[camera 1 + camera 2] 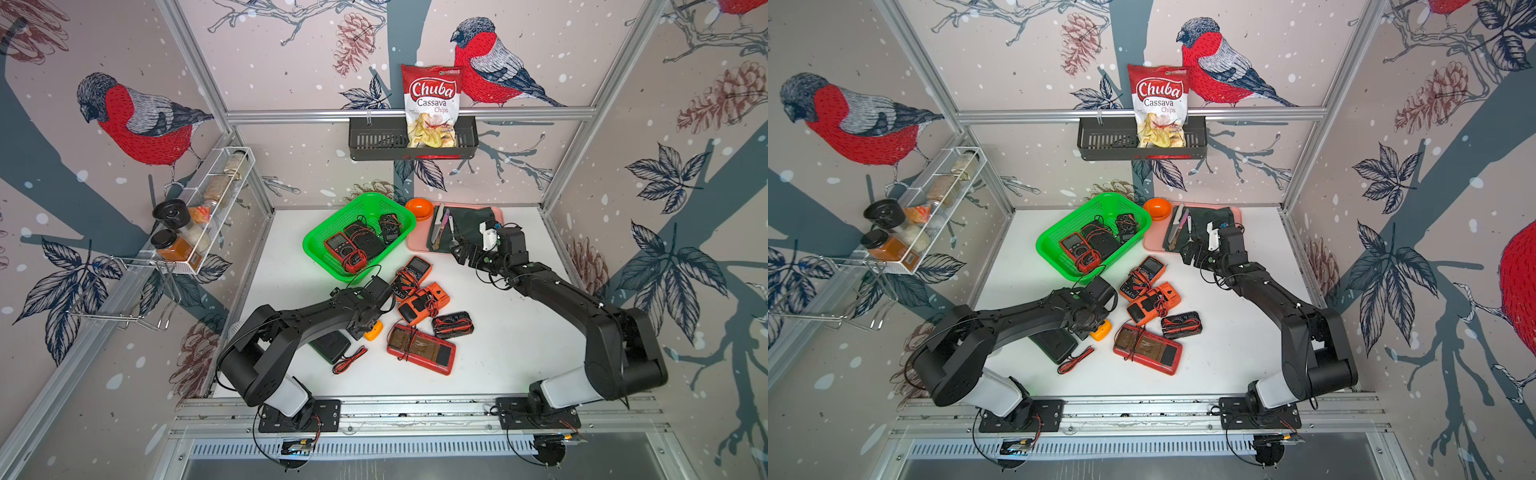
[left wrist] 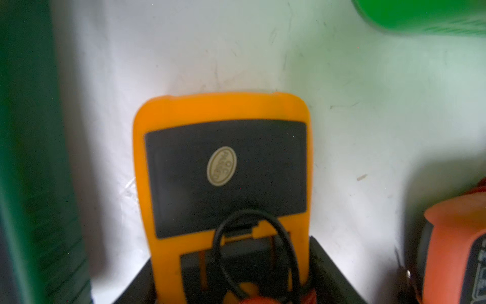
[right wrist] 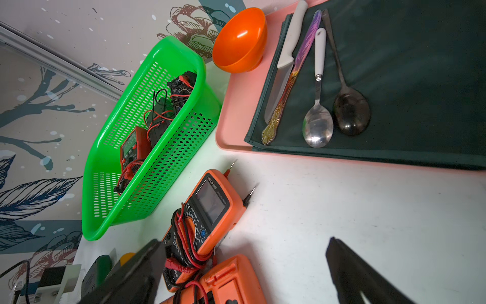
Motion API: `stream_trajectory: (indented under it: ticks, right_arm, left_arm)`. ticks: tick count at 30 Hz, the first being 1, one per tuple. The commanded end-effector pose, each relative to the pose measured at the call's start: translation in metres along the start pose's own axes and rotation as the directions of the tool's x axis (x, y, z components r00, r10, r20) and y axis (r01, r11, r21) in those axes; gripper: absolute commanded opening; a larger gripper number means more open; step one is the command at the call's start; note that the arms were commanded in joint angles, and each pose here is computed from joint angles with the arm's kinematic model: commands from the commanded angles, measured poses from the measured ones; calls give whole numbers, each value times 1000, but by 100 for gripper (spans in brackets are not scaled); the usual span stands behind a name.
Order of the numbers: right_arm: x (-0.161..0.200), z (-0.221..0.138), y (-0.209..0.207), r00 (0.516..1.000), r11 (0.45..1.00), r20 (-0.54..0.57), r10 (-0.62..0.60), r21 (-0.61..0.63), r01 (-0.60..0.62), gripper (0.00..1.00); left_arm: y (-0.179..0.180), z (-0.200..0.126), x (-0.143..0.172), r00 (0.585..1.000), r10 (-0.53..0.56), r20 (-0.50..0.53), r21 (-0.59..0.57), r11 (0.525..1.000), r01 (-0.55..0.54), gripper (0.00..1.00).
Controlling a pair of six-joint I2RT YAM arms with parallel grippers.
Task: Put the multimeter into the basket
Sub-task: Pick up the multimeter from the center of the board.
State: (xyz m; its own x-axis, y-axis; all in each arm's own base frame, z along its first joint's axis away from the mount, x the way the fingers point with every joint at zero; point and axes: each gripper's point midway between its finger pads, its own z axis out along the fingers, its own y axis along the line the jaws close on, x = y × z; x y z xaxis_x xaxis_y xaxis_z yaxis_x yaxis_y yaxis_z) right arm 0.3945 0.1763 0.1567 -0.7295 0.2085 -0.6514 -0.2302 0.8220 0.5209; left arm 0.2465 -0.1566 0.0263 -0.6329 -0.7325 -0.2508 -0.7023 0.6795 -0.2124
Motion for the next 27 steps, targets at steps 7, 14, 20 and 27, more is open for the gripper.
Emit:
stream_trajectory:
  ticks: [7, 14, 20, 27]
  right_arm:
    - [-14, -9, -5, 998, 999, 68, -8, 51, 5, 99]
    - [-20, -19, -10, 996, 995, 94, -12, 98, 3, 99]
    - [-28, -29, -10, 992, 993, 127, -16, 118, 1, 99]
    - [-37, -39, -3, 988, 995, 151, -24, 102, 8, 99]
  left_arm:
    - [-27, -37, 0, 995, 100, 3, 116, 988, -100, 4]
    - [-46, -71, 1, 970, 241, -1, 199, 951, -236, 0]
    - [-72, -101, -7, 949, 309, 56, 293, 904, -312, 0]
    - [-101, -133, -69, 900, 293, 324, 309, 866, -393, 0]
